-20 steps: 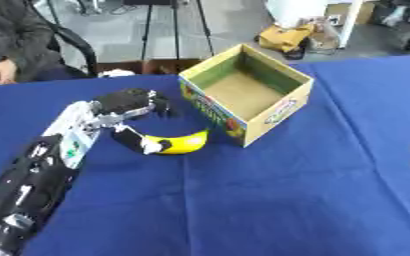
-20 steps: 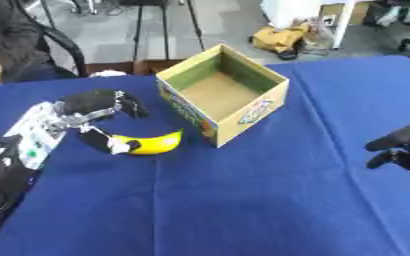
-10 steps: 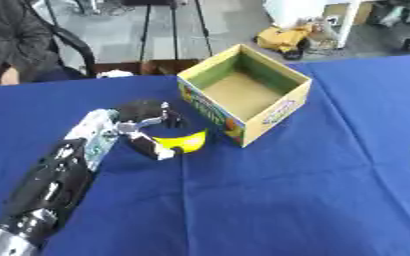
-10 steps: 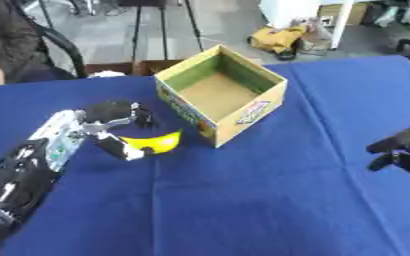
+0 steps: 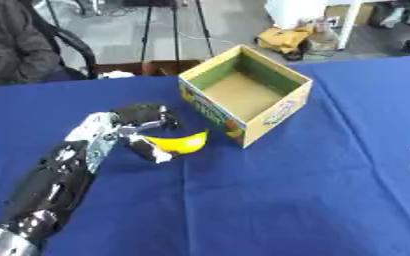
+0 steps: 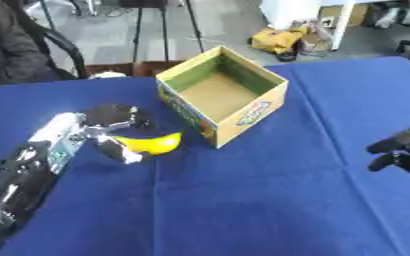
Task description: Pick up objects on the table and place them in the box.
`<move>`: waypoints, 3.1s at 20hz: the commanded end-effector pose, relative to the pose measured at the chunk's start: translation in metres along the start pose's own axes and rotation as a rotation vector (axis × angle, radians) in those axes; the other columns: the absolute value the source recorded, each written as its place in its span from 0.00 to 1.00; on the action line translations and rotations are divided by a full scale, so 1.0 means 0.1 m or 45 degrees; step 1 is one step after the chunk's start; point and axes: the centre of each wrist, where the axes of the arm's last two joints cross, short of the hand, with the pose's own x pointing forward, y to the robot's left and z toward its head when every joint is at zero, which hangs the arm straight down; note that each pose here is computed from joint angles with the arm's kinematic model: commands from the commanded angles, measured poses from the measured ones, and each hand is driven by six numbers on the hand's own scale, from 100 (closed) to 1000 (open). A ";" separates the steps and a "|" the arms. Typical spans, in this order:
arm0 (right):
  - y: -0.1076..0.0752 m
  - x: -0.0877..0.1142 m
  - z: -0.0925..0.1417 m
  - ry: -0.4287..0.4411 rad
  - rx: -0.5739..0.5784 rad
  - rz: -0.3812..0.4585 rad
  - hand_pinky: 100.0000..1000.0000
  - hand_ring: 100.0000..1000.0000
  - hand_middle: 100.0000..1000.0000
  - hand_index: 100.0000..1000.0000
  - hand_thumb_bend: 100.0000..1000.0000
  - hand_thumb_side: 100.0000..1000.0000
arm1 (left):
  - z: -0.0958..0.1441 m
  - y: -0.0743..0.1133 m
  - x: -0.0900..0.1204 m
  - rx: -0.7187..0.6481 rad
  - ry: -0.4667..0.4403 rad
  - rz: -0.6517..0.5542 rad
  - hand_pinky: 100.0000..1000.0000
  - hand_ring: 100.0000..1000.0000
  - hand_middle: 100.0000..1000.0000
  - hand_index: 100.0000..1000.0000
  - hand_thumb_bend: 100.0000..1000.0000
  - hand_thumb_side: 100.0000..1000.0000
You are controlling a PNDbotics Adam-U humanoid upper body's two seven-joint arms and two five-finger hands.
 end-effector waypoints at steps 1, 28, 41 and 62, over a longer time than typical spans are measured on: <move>-0.03 0.06 -0.02 -0.024 0.011 0.018 0.47 0.62 0.50 0.61 0.00 0.57 | 0.01 0.12 -0.05 0.026 0.027 -0.040 0.53 0.50 0.53 0.77 0.32 0.49; -0.03 0.06 -0.03 -0.024 0.013 0.018 0.47 0.62 0.50 0.61 0.00 0.56 | 0.06 0.01 -0.11 -0.060 0.057 0.010 0.47 0.45 0.46 0.72 0.07 0.34; -0.04 0.06 -0.03 -0.025 0.010 0.019 0.47 0.62 0.50 0.61 0.00 0.56 | 0.13 0.17 -0.15 -0.011 0.040 0.073 0.47 0.45 0.45 0.71 0.00 0.35; -0.03 0.09 -0.08 -0.036 0.063 0.023 0.47 0.62 0.50 0.61 0.00 0.56 | 0.24 0.88 -0.26 0.220 0.032 0.155 0.46 0.44 0.44 0.71 0.00 0.33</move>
